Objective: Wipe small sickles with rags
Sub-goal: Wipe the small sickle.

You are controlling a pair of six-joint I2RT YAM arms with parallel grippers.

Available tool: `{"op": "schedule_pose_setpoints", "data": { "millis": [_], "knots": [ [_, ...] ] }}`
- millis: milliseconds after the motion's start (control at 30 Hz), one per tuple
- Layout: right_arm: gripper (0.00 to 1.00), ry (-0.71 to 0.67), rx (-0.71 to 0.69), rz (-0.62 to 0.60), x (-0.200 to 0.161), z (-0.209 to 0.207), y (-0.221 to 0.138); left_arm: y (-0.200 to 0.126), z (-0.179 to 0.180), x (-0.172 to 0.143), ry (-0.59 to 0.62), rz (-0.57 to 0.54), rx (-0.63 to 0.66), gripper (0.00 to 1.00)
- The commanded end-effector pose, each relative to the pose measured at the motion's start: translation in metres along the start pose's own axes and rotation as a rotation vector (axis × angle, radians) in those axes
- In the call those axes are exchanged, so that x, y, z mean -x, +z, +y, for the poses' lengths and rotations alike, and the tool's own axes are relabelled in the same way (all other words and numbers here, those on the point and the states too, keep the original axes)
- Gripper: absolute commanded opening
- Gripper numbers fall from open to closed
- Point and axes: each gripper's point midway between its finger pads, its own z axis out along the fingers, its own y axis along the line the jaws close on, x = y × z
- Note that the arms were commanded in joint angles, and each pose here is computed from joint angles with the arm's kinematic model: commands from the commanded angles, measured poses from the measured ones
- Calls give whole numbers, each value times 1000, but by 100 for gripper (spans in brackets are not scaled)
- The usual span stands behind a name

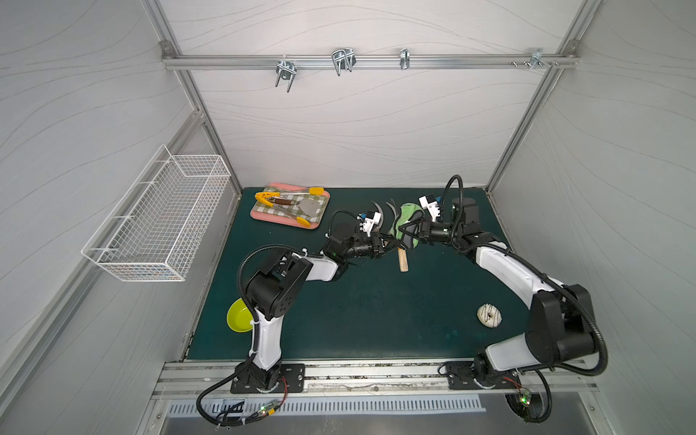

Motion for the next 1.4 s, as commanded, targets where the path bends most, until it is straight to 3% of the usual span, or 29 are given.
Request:
{"op": "schedule_pose_setpoints", "data": {
  "millis": [0,267,333,433,633,933,1133,1367],
  "knots": [
    [9,57,-72,103,-39,-2,-9,-16,-77,43,242,-135,-191,0],
    [10,-91,-440,-42,9,-32,-70,-24,-61,25,207,-101,-149,0],
    [9,-110,-475,-49,15,-38,-74,-26,-59,22,196,-97,-144,0],
    [9,-154,-443,-56,23,-37,-69,-27,-59,17,180,-91,-146,0],
    [9,-227,-199,-38,34,-5,-43,-18,-62,8,152,-46,-164,0],
    [9,-201,36,41,23,31,-12,-4,-58,0,153,2,-145,0],
    [9,-189,112,111,2,43,4,1,-54,3,154,16,-135,0],
    [9,-107,128,172,-30,25,17,-2,-62,18,184,-16,-142,0]
  ]
}}
